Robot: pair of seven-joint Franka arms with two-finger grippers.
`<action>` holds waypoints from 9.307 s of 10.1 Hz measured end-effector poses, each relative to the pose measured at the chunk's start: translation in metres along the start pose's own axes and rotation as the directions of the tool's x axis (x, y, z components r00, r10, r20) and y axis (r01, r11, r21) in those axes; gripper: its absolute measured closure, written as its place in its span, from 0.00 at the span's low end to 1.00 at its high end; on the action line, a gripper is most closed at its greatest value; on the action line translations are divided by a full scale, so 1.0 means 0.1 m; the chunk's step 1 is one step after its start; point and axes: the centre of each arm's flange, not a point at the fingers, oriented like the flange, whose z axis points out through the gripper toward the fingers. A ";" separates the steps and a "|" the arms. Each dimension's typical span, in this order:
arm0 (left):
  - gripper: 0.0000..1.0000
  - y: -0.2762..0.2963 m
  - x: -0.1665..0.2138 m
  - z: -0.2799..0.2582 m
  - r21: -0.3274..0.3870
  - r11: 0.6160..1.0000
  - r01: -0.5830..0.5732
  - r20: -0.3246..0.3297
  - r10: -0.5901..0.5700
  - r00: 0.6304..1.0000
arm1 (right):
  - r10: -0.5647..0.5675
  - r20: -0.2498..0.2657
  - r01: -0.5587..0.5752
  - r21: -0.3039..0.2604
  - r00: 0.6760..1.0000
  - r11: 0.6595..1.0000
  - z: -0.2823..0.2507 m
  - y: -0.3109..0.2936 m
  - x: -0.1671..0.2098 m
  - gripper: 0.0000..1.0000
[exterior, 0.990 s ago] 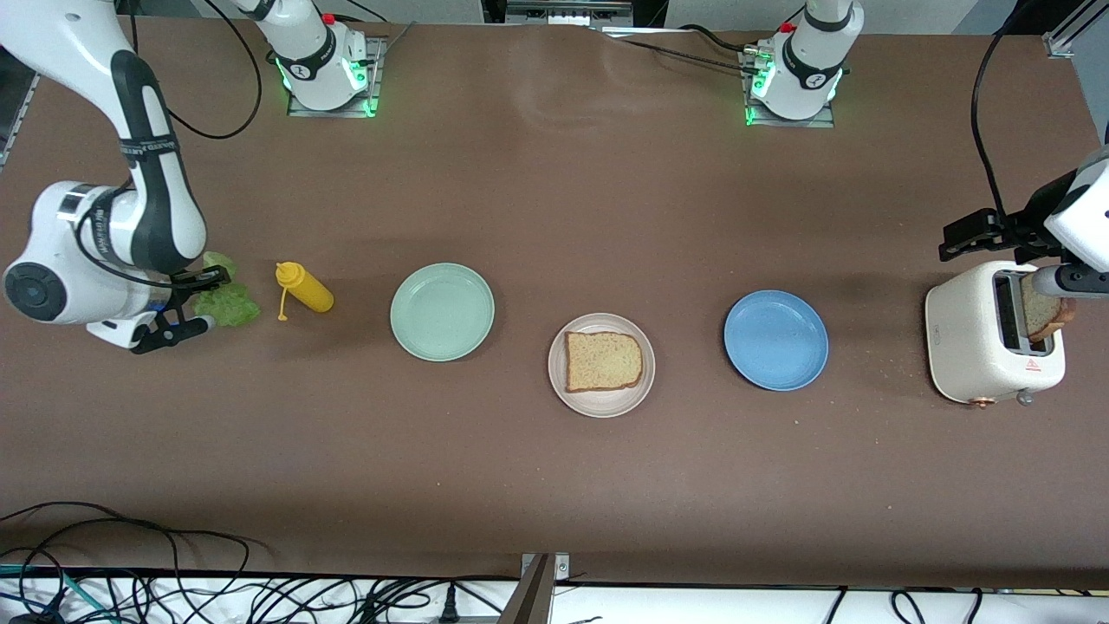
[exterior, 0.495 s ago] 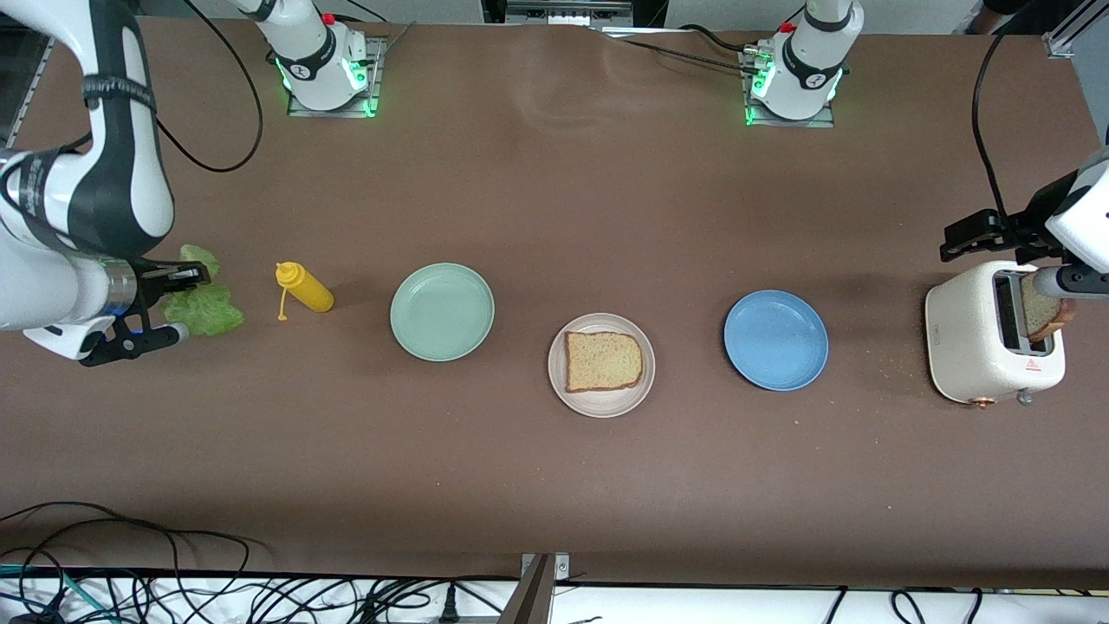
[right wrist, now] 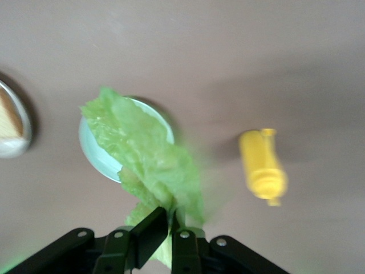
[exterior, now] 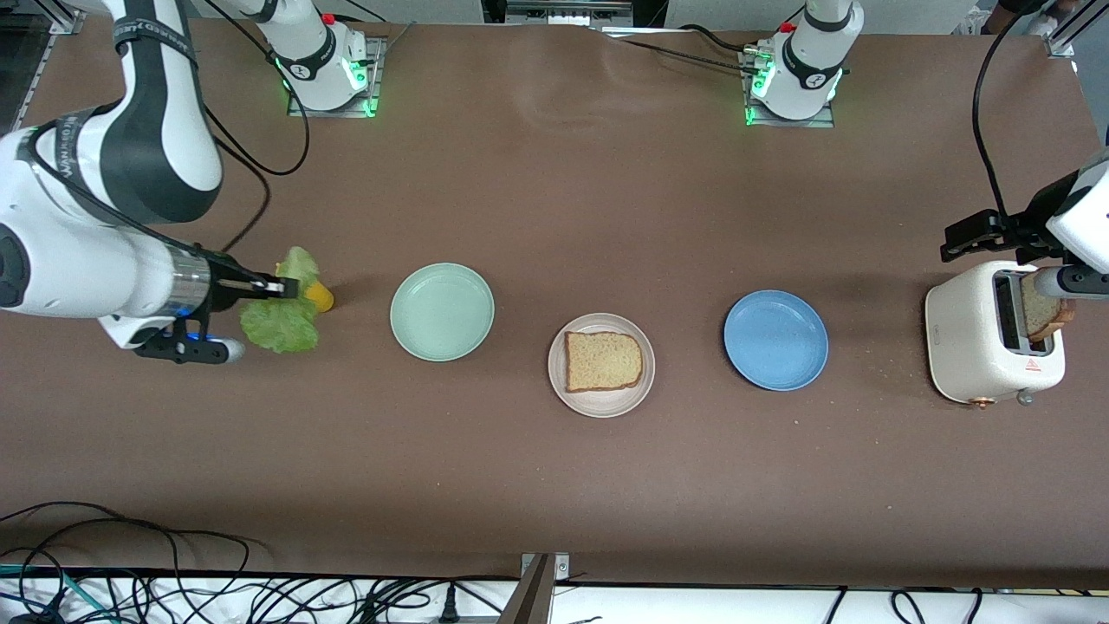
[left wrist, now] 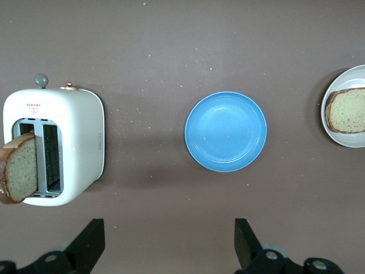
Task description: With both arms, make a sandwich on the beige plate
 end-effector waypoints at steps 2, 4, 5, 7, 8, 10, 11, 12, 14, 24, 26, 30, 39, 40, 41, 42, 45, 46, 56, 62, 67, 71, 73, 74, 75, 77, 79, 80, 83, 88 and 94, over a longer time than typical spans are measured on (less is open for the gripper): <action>0.00 0.00 0.00 0.01 0.000 1.000 0.000 0.001 0.000 1.000 | 0.151 -0.048 -0.143 0.132 0.987 0.981 0.17 -0.57 0.00 0.89; 0.00 0.00 0.00 0.01 0.000 1.000 0.001 0.002 -0.001 1.000 | 0.277 -0.098 -0.241 0.280 0.956 0.929 0.42 -1.13 0.04 0.89; 0.00 -0.01 0.00 0.01 0.000 1.000 0.002 0.002 -0.002 1.000 | 0.338 -0.135 -0.275 0.346 0.931 0.897 0.55 -1.38 0.05 0.89; 0.00 -0.02 0.01 0.02 -0.001 1.000 0.003 0.001 -0.003 1.000 | 0.480 -0.192 -0.342 0.487 0.856 0.804 0.85 -1.86 0.05 0.89; 0.00 -0.02 0.01 0.02 -0.001 1.000 0.003 0.002 -0.003 1.000 | 0.540 -0.204 -0.356 0.559 0.816 0.749 1.05 -2.11 0.00 0.89; 0.00 -0.02 0.01 0.03 -0.001 1.000 0.004 0.003 -0.004 1.000 | 0.586 -0.211 -0.360 0.614 0.783 0.702 1.66 -2.58 -0.23 0.89; 0.00 -0.02 0.01 0.03 -0.001 1.000 0.004 0.003 -0.004 1.000 | 0.581 -0.210 -0.356 0.615 0.787 0.704 1.99 -2.77 -0.37 0.89; 0.00 -0.03 0.01 0.03 -0.001 1.000 0.004 0.003 -0.004 1.000 | 0.571 -0.203 -0.345 0.623 0.795 0.702 2.32 -2.95 -0.50 0.89; 0.00 -0.03 0.02 0.04 -0.001 1.000 0.004 0.004 -0.004 1.000 | 0.587 -0.154 -0.367 0.648 0.795 0.667 2.81 -3.16 -0.70 0.89; 0.00 -0.03 0.02 0.06 -0.001 1.000 0.004 0.007 -0.004 1.000 | 0.512 -0.178 -0.424 0.371 0.840 0.826 2.66 -3.11 -0.72 0.00; 0.00 -0.03 0.02 0.06 -0.001 1.000 0.004 0.007 -0.004 1.000 | 0.446 -0.240 -0.395 0.231 0.862 0.889 2.11 -2.94 -0.75 0.00; 0.00 -0.04 0.03 0.06 -0.002 1.000 0.006 0.006 -0.006 1.000 | 0.045 -0.239 -0.088 -0.171 0.970 0.981 1.43 -2.10 -0.49 0.00; 0.00 -0.04 0.03 0.04 -0.002 1.000 0.007 0.000 -0.007 1.000 | -0.453 0.164 0.479 -0.213 0.876 0.851 0.15 1.31 -0.08 0.00; 0.00 -0.04 0.03 0.04 -0.002 1.000 0.007 0.000 -0.007 1.000 | -0.534 0.159 0.555 -0.160 0.830 0.816 0.09 1.76 -0.12 0.00; 0.00 -0.04 0.03 0.04 -0.002 1.000 0.007 0.000 -0.007 1.000 | -0.614 0.135 0.627 -0.103 0.778 0.772 0.07 2.15 -0.17 0.00; 0.00 -0.04 0.03 0.04 -0.002 1.000 0.006 0.000 -0.006 1.000 | -0.685 0.091 0.690 -0.044 0.723 0.722 0.09 2.45 -0.21 0.00; 0.00 -0.05 0.03 0.04 -0.002 1.000 0.007 0.000 -0.007 1.000 | -0.821 -0.093 0.826 0.074 0.564 0.559 0.44 2.98 -0.22 0.00; 0.00 -0.05 0.03 0.04 -0.002 1.000 0.008 0.000 -0.008 1.000 | -0.851 -0.176 0.869 0.089 0.495 0.488 0.60 3.10 -0.22 0.00; 0.00 -0.07 0.03 0.05 0.002 1.000 0.010 0.001 -0.010 1.000 | -0.616 -0.788 1.000 -0.001 -0.007 -0.010 2.58 3.45 -0.09 0.00; 0.00 -0.09 0.03 0.05 0.008 1.000 0.012 0.001 -0.012 1.000 | -0.399 -0.900 0.982 -0.130 -0.174 -0.135 3.10 3.13 0.10 0.02; 0.00 -0.11 0.03 0.05 0.008 1.000 0.017 0.001 -0.017 1.000 | -0.370 -0.911 0.979 -0.132 -0.181 -0.152 3.15 3.05 0.14 0.58; 0.00 -0.14 0.03 0.05 0.007 1.000 0.021 0.001 -0.021 1.000 | -0.419 -0.906 0.991 0.007 -0.050 -0.134 2.79 2.73 0.47 0.85; 0.00 -0.14 0.03 0.05 0.007 1.000 0.021 0.001 -0.021 1.000 | -0.525 -0.851 0.992 0.070 0.004 -0.107 2.49 2.33 0.74 0.85; 0.00 -0.14 0.03 0.05 0.007 1.000 0.021 0.001 -0.021 1.000 | -0.594 -0.804 0.993 0.083 0.015 -0.087 2.38 2.09 0.85 0.85; 0.00 -0.14 0.03 0.05 0.007 1.000 0.021 0.002 -0.021 1.000 | -0.674 -0.738 0.994 0.079 0.011 -0.070 2.28 1.80 0.93 0.85; 0.00 -0.15 0.03 0.05 0.007 1.000 0.022 0.001 -0.022 1.000 | -0.804 -0.594 0.998 0.038 -0.018 -0.050 2.06 1.13 0.98 0.85; 0.00 -0.15 0.03 0.05 0.007 1.000 0.023 0.001 -0.023 1.000 | -0.902 -0.431 1.000 0.013 0.014 0.010 1.85 0.41 0.86 0.85; 0.00 -0.16 0.03 0.05 0.007 1.000 0.023 0.002 -0.023 1.000 | -0.943 -0.331 0.999 -0.018 0.037 0.045 1.72 -0.02 0.74 0.85; 0.00 -0.16 0.03 0.06 0.007 1.000 0.024 0.003 -0.024 1.000 | -0.990 -0.092 0.981 -0.153 0.106 0.119 1.67 -1.11 0.26 0.85; 0.00 -0.17 0.04 0.07 0.006 1.000 0.026 0.004 -0.026 1.000 | -0.961 0.271 0.903 -0.426 0.064 -0.060 1.84 -2.00 -0.27 0.94; 0.00 -0.18 0.04 0.07 0.006 1.000 0.027 0.003 -0.027 1.000 | -0.902 0.424 0.778 -0.593 0.083 -0.208 2.46 -2.77 -0.77 0.94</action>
